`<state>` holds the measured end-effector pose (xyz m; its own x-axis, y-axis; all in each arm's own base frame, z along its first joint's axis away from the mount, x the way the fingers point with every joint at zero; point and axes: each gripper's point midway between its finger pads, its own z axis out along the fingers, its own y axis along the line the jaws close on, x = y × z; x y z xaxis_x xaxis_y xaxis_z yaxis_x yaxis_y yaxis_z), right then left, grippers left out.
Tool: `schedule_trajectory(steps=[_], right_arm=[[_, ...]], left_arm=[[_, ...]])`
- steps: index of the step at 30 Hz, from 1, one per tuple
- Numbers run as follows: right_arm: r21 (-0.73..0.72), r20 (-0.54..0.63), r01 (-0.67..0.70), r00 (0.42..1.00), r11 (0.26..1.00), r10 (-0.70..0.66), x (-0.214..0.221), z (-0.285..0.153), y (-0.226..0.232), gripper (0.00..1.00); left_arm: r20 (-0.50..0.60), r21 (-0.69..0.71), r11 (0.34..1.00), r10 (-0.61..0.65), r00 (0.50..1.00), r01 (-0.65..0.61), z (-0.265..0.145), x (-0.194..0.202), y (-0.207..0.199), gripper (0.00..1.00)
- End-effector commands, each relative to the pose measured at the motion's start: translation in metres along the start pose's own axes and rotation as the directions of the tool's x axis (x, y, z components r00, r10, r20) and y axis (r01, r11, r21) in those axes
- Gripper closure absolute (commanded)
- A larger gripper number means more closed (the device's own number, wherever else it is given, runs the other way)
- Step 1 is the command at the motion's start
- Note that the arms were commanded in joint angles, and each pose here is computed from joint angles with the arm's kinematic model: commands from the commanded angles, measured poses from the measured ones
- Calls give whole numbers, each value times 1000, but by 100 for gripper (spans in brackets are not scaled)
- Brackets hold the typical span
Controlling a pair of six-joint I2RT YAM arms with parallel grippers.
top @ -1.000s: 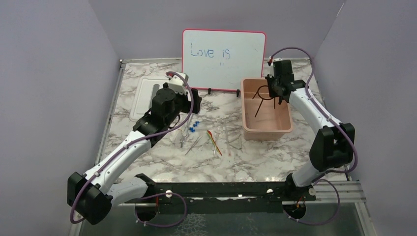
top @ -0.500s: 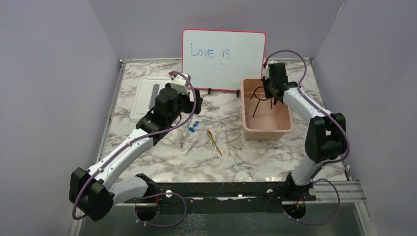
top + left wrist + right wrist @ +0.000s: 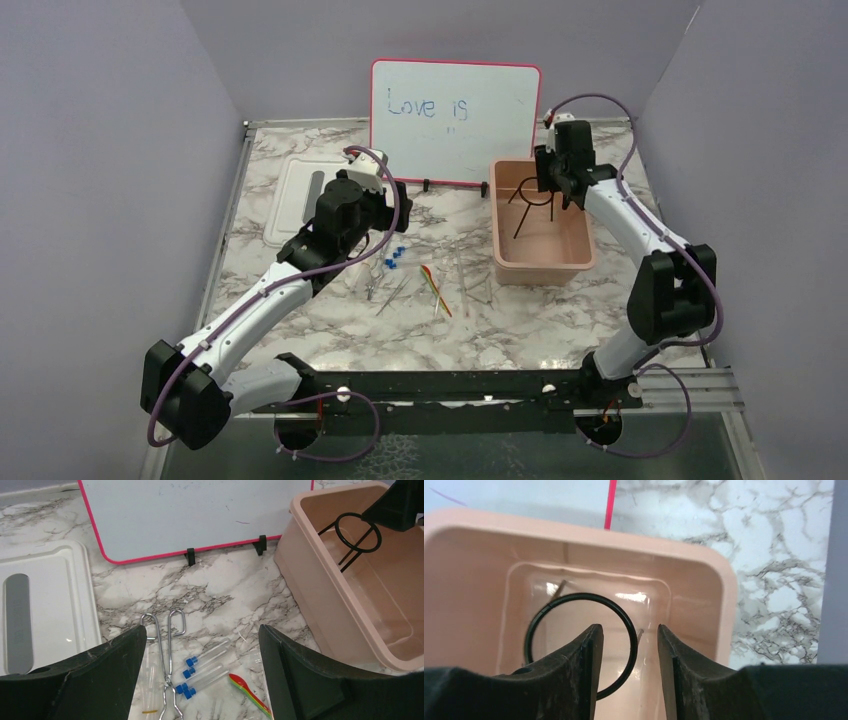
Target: Organize the chemistry lab equipment
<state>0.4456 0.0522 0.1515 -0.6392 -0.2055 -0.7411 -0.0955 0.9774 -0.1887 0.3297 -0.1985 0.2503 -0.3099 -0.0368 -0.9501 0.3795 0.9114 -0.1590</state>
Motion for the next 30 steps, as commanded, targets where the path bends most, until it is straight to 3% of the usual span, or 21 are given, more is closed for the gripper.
schedule_trajectory(steps=[1,6,12,22,30], right_arm=[[-24,62,-99,993,995,101,-36,-41,-5,51],[-159,35,-190,980,969,198,-42,-74,15,50],[-462,9,-238,962,854,273,-54,-123,69,50],[-581,39,-178,969,794,246,-53,-162,174,50],[-493,-66,-130,992,861,112,10,-142,237,51]], left_arm=[[23,2,1000,-5,1000,5,-3,-4,0,14],[-31,-55,998,-13,999,11,-5,6,10,1],[-39,-29,999,-28,999,27,-13,10,6,1],[32,-225,972,-62,998,68,-35,-16,39,12],[104,-241,964,-89,991,112,-49,-24,45,14]])
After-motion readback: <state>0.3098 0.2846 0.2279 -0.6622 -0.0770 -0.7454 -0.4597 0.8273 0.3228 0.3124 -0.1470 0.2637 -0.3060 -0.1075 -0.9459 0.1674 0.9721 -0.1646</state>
